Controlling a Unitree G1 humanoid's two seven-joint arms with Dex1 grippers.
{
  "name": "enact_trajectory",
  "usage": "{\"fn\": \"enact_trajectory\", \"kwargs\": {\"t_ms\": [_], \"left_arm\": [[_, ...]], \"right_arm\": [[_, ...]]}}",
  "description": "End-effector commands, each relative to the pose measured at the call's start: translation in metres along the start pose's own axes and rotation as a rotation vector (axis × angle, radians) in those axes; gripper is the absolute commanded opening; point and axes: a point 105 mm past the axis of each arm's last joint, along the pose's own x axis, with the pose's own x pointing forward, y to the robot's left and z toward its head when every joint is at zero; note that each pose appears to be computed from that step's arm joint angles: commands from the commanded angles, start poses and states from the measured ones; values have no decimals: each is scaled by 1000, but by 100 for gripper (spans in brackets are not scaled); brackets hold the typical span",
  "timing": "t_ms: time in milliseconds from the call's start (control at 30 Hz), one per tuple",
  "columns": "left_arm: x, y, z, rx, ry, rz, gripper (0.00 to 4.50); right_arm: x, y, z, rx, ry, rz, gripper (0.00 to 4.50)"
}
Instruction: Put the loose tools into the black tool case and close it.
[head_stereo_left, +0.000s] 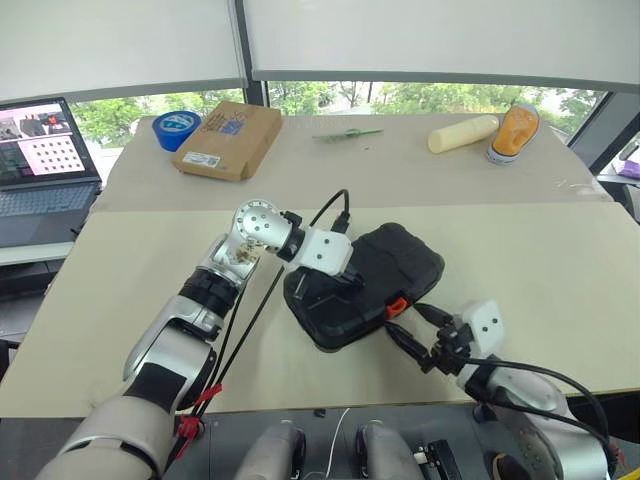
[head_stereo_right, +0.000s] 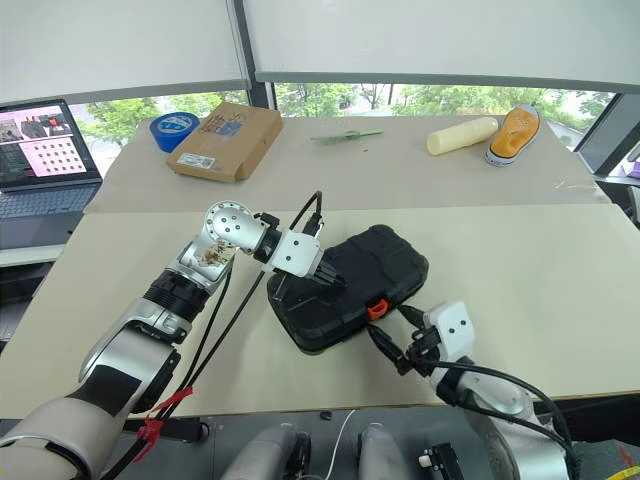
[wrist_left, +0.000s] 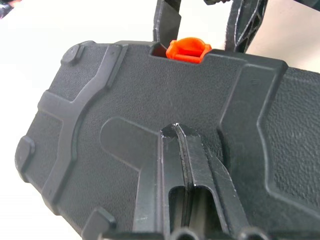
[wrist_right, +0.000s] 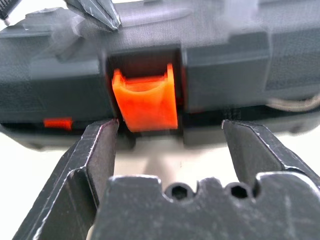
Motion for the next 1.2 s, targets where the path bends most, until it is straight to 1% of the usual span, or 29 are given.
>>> {"fn": "enact_trajectory", "kwargs": {"t_ms": [33,200,300,333,400,433,467,500,633,833,933,1067,1200], "left_arm": [[6,-10,-5,-10,23,-63,0],[7,-10,-5,-7,23,-63,0],[7,-10,-5,-6,25,-64,0],[7,-10,-5,-5,25,-65,0],[7,-11,-5,-4,25,-66,0],[7,-11,-5,-4,25,-66,0],[7,-11,-5,-4,24,-67,0],[7,-11,-5,-3,24,-68,0],[8,-12,-5,-1,23,-71,0],[11,-13,-6,16,28,-75,0],[13,-13,-6,20,24,-71,0],[17,-14,-5,32,20,-73,0],[23,-21,-8,51,31,-92,0]], "right_arm": [[1,8,32,-67,-128,42,384],[2,10,28,-77,-117,64,384],[3,13,27,-110,-116,86,311],[3,14,26,-124,-115,97,282],[4,16,26,-140,-118,109,205],[4,16,26,-146,-122,113,180],[4,16,26,-149,-124,114,143],[4,16,26,-152,-125,115,127],[-2,16,28,-180,-120,125,125],[-13,14,34,-227,-74,138,125],[-25,20,31,-236,-19,187,125],[-36,23,13,-202,74,219,125],[-38,11,-13,-199,156,176,125]]}}
